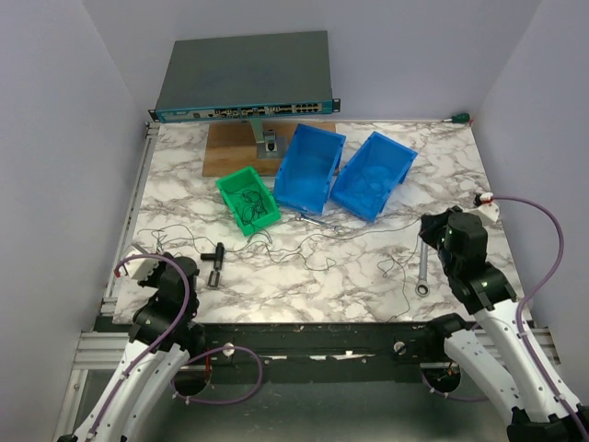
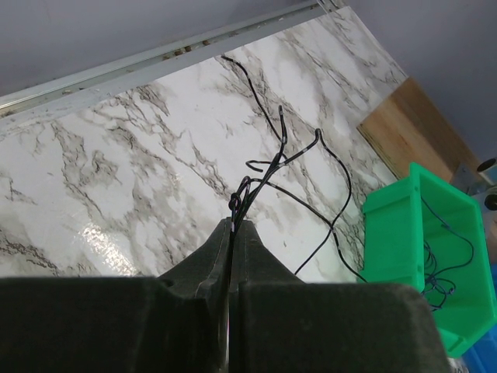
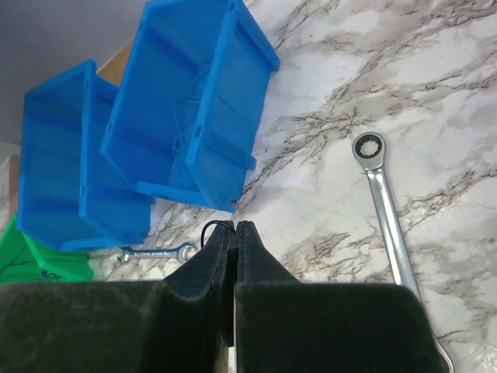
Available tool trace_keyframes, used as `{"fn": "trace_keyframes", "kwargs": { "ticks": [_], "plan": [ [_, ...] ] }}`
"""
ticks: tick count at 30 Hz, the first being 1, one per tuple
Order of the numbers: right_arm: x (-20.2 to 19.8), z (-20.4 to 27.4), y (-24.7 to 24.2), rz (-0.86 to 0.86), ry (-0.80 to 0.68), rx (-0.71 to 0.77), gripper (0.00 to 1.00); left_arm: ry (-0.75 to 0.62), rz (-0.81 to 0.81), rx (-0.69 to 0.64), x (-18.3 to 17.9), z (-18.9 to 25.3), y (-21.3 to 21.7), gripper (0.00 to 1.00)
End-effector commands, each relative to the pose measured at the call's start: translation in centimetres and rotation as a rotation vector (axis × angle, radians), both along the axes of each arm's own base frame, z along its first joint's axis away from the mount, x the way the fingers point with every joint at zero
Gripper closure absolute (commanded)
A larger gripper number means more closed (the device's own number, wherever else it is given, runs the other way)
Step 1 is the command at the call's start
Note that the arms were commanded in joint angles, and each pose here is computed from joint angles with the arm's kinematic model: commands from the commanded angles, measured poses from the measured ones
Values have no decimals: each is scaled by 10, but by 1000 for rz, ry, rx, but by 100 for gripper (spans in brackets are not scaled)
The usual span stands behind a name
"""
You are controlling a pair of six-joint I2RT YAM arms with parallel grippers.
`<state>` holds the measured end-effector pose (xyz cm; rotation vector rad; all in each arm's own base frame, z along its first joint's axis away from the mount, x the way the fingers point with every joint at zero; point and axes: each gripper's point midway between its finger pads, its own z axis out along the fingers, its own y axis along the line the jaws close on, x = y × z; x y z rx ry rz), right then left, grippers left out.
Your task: Untangle the cables
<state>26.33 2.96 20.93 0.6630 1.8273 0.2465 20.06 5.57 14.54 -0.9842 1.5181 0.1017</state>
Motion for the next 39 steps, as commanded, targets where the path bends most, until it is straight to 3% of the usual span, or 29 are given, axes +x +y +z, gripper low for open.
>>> {"fn": "trace_keyframes", "kwargs": {
  "ticks": [1, 5, 6, 8, 11, 13, 14, 15, 18, 19, 21, 27, 30, 33, 39],
  "plan": [
    [2, -16, 10, 44, 10, 24, 99, 17, 7, 3, -2, -5, 2, 96],
    [4, -28, 16, 61, 21, 53, 99, 30, 10, 10, -2, -8, 2, 93],
    [4, -31, 17, 62, 27, 55, 99, 28, 11, 10, -2, -7, 2, 89],
    [5, -36, 16, 57, 37, 55, 99, 32, 19, 10, -2, -6, 3, 72],
    [5, -41, 13, 40, 50, 46, 99, 48, 4, 26, 1, -2, 1, 28],
    [6, -43, 9, 16, 56, 37, 91, 63, -17, 25, 3, -1, -3, 4],
    [6, -44, 7, 7, 60, 30, 87, 66, -24, 14, 4, -2, -5, 2],
    [7, -44, 6, 1, 61, 25, 81, 62, -13, -13, 3, -5, -5, 1],
    [8, -45, 8, 11, 67, 19, 27, 35, 17, -69, 1, -16, -5, 1],
    [9, -45, 10, 32, 67, 9, 14, 31, -33, -38, 7, -14, -10, 1],
    [11, -44, 20, 115, 77, -29, 1, 5, -94, -27, 13, -9, -18, 1],
    [15, -35, 68, 425, 74, -33, 0, -54, -254, -44, 24, 10, -43, 2],
    [14, -34, 94, 557, 57, 25, 6, -39, -351, -102, 29, 12, -65, 2],
    [15, -45, 112, 632, 120, 60, 10, 28, -417, -182, 34, 7, -86, 1],
    [-2, -77, 177, 903, 239, -110, 14, 206, -487, -229, 39, -8, -114, 1]
  ]
}}
